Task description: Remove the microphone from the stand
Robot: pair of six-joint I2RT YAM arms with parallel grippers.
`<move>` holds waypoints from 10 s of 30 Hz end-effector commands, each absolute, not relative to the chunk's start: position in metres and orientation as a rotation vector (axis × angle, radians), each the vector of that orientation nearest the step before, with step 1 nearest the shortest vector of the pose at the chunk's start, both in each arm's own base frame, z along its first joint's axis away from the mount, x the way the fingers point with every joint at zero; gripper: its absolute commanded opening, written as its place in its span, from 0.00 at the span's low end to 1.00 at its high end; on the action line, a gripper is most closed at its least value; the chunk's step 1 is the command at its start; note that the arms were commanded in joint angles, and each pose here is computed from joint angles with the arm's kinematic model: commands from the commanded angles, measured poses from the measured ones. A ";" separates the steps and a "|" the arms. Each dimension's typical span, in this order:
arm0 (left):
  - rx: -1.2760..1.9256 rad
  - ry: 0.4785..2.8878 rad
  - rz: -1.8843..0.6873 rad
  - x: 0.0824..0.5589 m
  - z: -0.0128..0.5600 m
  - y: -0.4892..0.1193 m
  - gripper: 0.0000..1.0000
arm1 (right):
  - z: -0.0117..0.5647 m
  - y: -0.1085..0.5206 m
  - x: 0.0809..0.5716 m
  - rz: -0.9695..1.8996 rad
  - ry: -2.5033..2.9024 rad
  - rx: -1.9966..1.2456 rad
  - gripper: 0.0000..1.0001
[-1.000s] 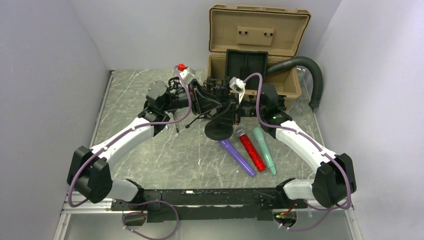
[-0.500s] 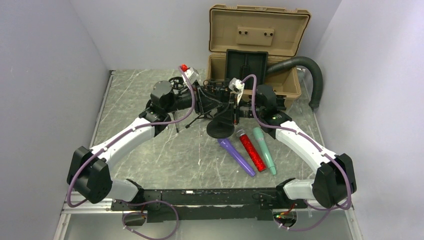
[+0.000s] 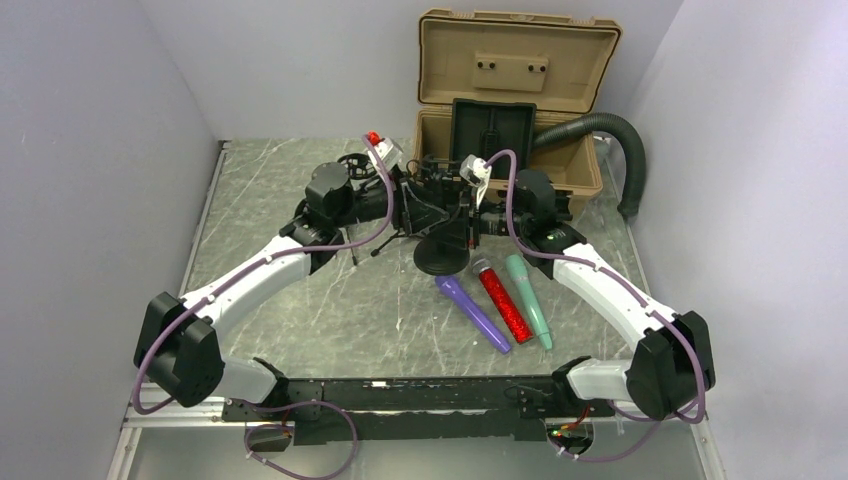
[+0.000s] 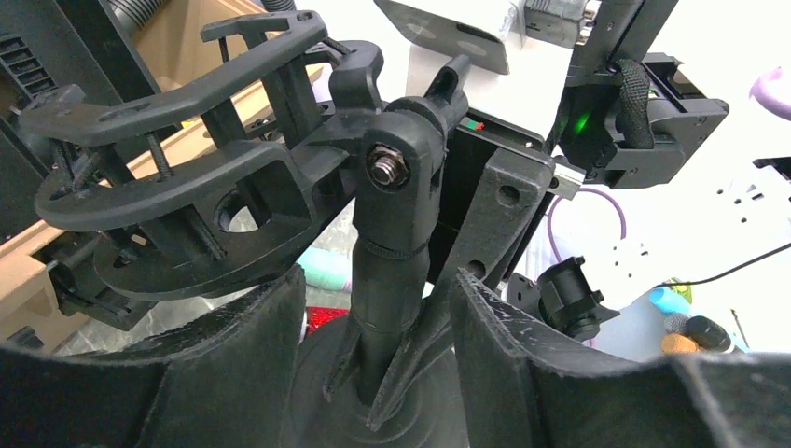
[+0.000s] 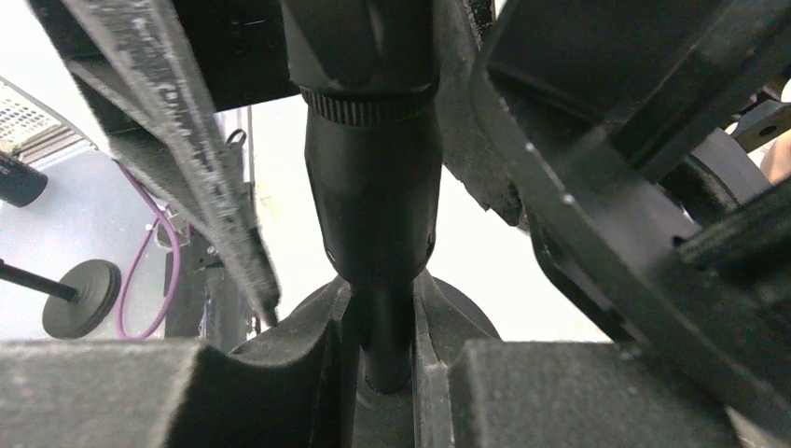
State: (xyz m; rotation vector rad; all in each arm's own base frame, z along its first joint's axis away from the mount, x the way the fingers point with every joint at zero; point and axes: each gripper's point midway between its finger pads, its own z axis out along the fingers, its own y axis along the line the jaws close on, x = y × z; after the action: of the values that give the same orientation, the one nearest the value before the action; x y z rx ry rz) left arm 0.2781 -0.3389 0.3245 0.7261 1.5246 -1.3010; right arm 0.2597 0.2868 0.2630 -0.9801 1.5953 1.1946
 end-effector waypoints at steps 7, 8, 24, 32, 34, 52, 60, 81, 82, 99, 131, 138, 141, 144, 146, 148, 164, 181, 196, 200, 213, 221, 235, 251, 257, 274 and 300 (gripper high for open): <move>0.734 1.496 -1.305 0.282 0.332 -0.345 0.48 | 0.304 0.288 0.248 1.188 1.389 -1.047 0.00; 0.735 1.496 -1.305 0.282 0.332 -0.346 0.47 | 0.304 0.287 0.247 1.190 1.385 -1.049 0.00; 0.776 1.465 -1.387 0.271 0.332 -0.353 0.16 | 0.303 0.287 0.249 1.188 1.387 -1.045 0.00; 0.799 1.431 -1.380 0.263 0.339 -0.349 0.00 | 0.303 0.283 0.252 1.165 1.395 -1.030 0.00; 0.800 1.426 -1.376 0.261 0.340 -0.347 0.00 | 0.303 0.282 0.253 1.160 1.399 -1.022 0.04; 0.820 1.323 -1.419 0.245 0.364 -0.333 0.00 | 0.299 0.274 0.258 1.135 1.411 -0.987 0.50; 0.808 1.294 -1.362 0.248 0.374 -0.311 0.00 | 0.300 0.268 0.257 1.119 1.407 -0.984 0.63; 0.797 1.261 -1.057 0.256 0.417 -0.251 0.00 | 0.311 0.243 0.264 1.046 1.384 -0.917 1.00; 0.760 1.270 -1.014 0.262 0.422 -0.243 0.00 | 0.312 0.241 0.265 1.035 1.382 -0.911 1.00; 0.203 1.355 -0.239 0.337 0.459 -0.068 0.00 | 0.316 0.231 0.270 1.002 1.379 -0.872 1.00; -0.509 1.609 -0.059 0.395 0.246 0.056 0.00 | 0.304 0.232 0.276 1.015 1.400 -0.856 1.00; -0.502 1.670 -0.121 0.403 0.219 0.045 0.00 | 0.299 0.230 0.278 0.997 1.401 -0.850 1.00; -0.494 1.662 -0.103 0.404 0.217 0.047 0.00 | 0.298 0.229 0.279 0.978 1.401 -0.845 1.00; -0.483 1.651 -0.083 0.406 0.217 0.050 0.00 | 0.295 0.228 0.282 0.961 1.404 -0.846 1.00; -0.480 1.645 -0.063 0.407 0.217 0.052 0.00 | 0.291 0.227 0.284 0.950 1.410 -0.850 1.00; -0.475 1.641 -0.047 0.408 0.217 0.054 0.00 | 0.285 0.227 0.287 0.939 1.422 -0.849 1.00; -0.440 1.618 -0.013 0.410 0.218 0.056 0.02 | 0.258 0.218 0.304 0.853 1.498 -0.795 1.00; -0.371 1.600 0.077 0.434 0.217 0.061 0.02 | 0.249 0.216 0.305 0.835 1.519 -0.810 1.00; -0.335 1.578 0.066 0.462 0.210 0.059 0.02 | 0.248 0.213 0.303 0.822 1.508 -0.822 1.00; -0.310 1.563 0.077 0.467 0.211 0.059 0.01 | 0.247 0.214 0.303 0.821 1.507 -0.826 1.00; -0.271 1.548 0.125 0.480 0.207 0.064 0.03 | 0.246 0.213 0.304 0.820 1.509 -0.824 1.00; -0.270 1.598 0.157 0.485 0.195 0.068 0.06 | 0.245 0.212 0.304 0.820 1.510 -0.826 1.00; -0.385 1.868 0.129 0.473 0.142 0.066 0.14 | 0.246 0.212 0.303 0.824 1.506 -0.826 1.00; -0.401 2.017 0.087 0.448 0.123 0.056 0.21 | 0.249 0.211 0.302 0.824 1.495 -0.824 1.00; -0.403 2.047 0.079 0.443 0.120 0.054 0.27 | 0.249 0.210 0.302 0.825 1.495 -0.821 1.00; -0.381 2.056 0.174 0.432 0.125 0.065 0.74 | 0.247 0.210 0.303 0.829 1.500 -0.818 1.00; -0.263 1.851 0.245 0.386 0.205 0.069 1.00 | 0.254 0.204 0.306 0.809 1.493 -0.792 1.00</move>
State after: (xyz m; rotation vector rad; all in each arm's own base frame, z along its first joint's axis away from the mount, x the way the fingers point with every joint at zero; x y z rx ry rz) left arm 0.3931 0.0690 0.1741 -0.3086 1.9356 0.2293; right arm 0.3053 0.2069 0.2346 -0.7921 1.5628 0.8326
